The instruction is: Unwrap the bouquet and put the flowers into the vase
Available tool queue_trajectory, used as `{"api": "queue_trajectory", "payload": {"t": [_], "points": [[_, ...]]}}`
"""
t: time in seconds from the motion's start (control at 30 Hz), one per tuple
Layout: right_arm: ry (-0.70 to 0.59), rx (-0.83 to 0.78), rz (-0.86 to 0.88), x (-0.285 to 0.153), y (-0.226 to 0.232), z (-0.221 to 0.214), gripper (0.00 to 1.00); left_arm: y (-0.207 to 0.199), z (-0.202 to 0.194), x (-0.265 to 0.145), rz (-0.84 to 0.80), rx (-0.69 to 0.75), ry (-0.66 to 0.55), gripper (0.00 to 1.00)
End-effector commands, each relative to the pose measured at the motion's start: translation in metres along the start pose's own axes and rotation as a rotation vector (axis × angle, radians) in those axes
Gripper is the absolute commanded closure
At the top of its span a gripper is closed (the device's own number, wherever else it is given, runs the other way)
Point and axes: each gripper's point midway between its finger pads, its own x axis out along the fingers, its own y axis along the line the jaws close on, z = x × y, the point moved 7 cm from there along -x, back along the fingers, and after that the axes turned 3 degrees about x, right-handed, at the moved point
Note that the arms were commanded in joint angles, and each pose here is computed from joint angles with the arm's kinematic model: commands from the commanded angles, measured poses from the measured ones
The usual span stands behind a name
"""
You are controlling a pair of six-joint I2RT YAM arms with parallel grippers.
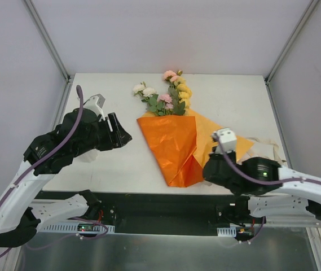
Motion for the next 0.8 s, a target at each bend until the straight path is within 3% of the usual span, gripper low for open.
{"api": "queue_trajectory", "payload": {"t": [0.0, 0.1, 0.13, 0.27, 0.3, 0.47, 0.5, 0.63, 0.67, 0.77], "points": [[-0.052, 0.037, -0.296, -0.019, -0.091, 0.001, 0.99, -0.01, 0.011, 0.006, -0.021, 0.037, -0.01, 0.44], [-0.049, 0.145, -0.423, -0.024, -0.125, -0.003, 0.99, -0.016, 0.013, 0.012, -0.029, 0.041, 0.001, 0.44], [-0.045, 0.101, -0.421, -0.018, -0.125, 0.001, 0.99, -0.018, 0.014, 0.012, -0.042, 0.039, 0.005, 0.43], [0.097, 0.217, -0.454, 0.008, -0.136, 0.003, 0.99, -0.023, 0.015, 0.016, -0.055, 0.04, 0.025, 0.41], [0.176, 0.302, -0.506, 0.017, -0.147, 0.0, 0.99, -0.024, 0.014, 0.02, -0.052, 0.039, 0.036, 0.41], [0.268, 0.572, -0.69, 0.023, -0.202, 0.0, 0.99, -0.029, 0.012, 0.023, -0.075, 0.038, 0.077, 0.39], [0.285, 0.631, -0.793, 0.02, -0.219, 0.003, 0.99, -0.029, 0.012, 0.024, -0.075, 0.038, 0.079, 0.39], [0.288, 0.63, -0.8, 0.032, -0.232, 0.024, 0.99, -0.031, 0.013, 0.024, -0.084, 0.044, 0.083, 0.39], [0.291, 0.621, -0.801, 0.034, -0.235, 0.028, 0.96, -0.032, 0.013, 0.024, -0.087, 0.048, 0.084, 0.39], [0.337, 0.589, -0.795, 0.048, -0.246, 0.044, 0.66, -0.034, 0.015, 0.026, -0.094, 0.07, 0.093, 0.38]]}}
